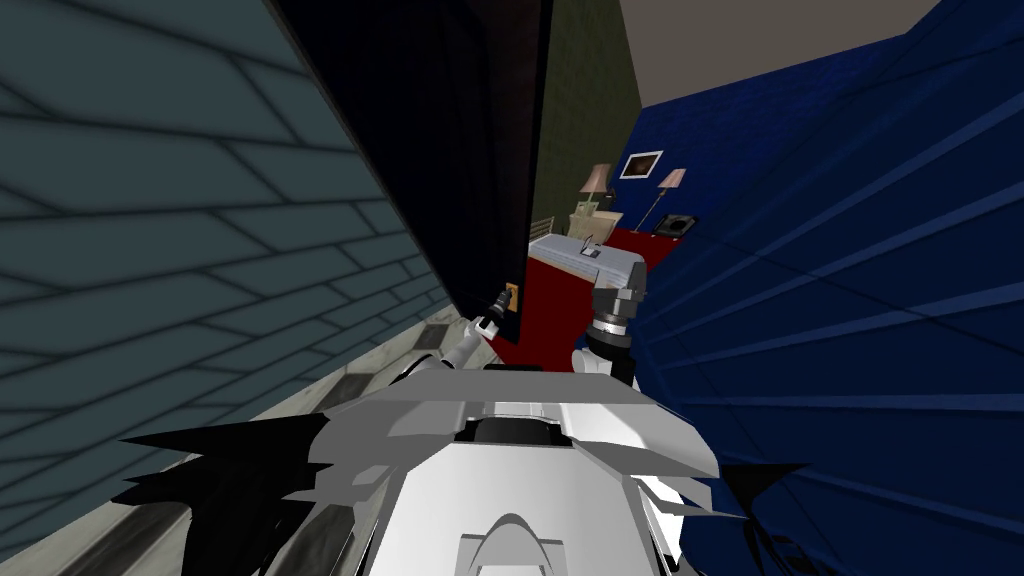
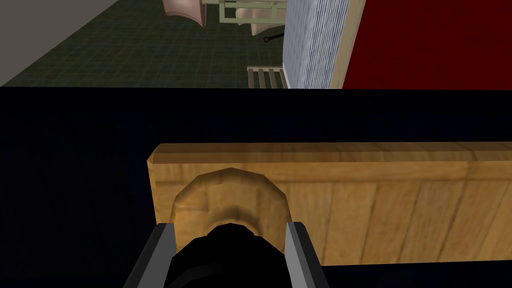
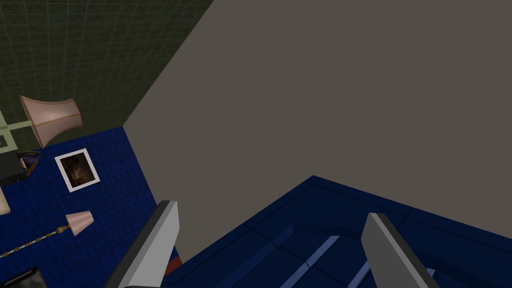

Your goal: Push the door open

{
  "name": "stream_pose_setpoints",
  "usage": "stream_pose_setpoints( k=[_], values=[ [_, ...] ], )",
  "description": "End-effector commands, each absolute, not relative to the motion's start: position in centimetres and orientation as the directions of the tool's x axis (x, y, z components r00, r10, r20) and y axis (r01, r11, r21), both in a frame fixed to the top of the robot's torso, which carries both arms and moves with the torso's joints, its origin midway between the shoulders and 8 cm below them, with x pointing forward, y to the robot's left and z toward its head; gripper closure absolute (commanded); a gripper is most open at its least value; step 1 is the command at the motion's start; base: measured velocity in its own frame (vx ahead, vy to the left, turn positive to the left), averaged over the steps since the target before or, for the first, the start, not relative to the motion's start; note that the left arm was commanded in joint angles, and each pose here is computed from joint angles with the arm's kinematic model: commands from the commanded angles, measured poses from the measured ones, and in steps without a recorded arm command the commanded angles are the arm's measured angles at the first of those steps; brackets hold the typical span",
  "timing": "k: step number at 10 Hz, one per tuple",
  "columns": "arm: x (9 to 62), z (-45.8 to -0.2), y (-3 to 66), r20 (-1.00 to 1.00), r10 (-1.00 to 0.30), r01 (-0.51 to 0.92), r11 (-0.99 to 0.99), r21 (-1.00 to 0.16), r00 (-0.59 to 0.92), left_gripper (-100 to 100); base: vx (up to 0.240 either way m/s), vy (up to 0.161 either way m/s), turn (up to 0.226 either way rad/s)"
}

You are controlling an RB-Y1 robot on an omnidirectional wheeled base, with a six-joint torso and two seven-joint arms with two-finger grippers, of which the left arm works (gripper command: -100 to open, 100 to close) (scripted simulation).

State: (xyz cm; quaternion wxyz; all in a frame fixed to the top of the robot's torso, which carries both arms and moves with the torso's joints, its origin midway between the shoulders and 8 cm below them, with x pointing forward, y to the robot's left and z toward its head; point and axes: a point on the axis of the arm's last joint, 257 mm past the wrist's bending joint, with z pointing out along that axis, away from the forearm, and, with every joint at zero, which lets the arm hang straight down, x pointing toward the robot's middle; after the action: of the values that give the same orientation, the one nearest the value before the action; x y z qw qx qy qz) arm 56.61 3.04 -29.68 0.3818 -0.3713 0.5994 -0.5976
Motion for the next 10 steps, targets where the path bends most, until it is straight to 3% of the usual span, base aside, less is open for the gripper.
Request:
stream_pose_setpoints(
  k=[1,4,10],
  values=[
    [56.6,-29.7,3.1,-0.013,-0.902,0.011,0.009,-1.0,-0.433,100,-0.013,0.01,-0.001],
    [57.2,-29.8,4.5,-0.025,-0.914,0.014,0.022,-1.0,-0.406,100,0.02,-0.009,-0.01],
    [59.1,-29.4,8.4,-0.051,-0.946,0.033,0.043,-0.999,-0.321,100,0.121,-0.043,-0.016]
  ],
)
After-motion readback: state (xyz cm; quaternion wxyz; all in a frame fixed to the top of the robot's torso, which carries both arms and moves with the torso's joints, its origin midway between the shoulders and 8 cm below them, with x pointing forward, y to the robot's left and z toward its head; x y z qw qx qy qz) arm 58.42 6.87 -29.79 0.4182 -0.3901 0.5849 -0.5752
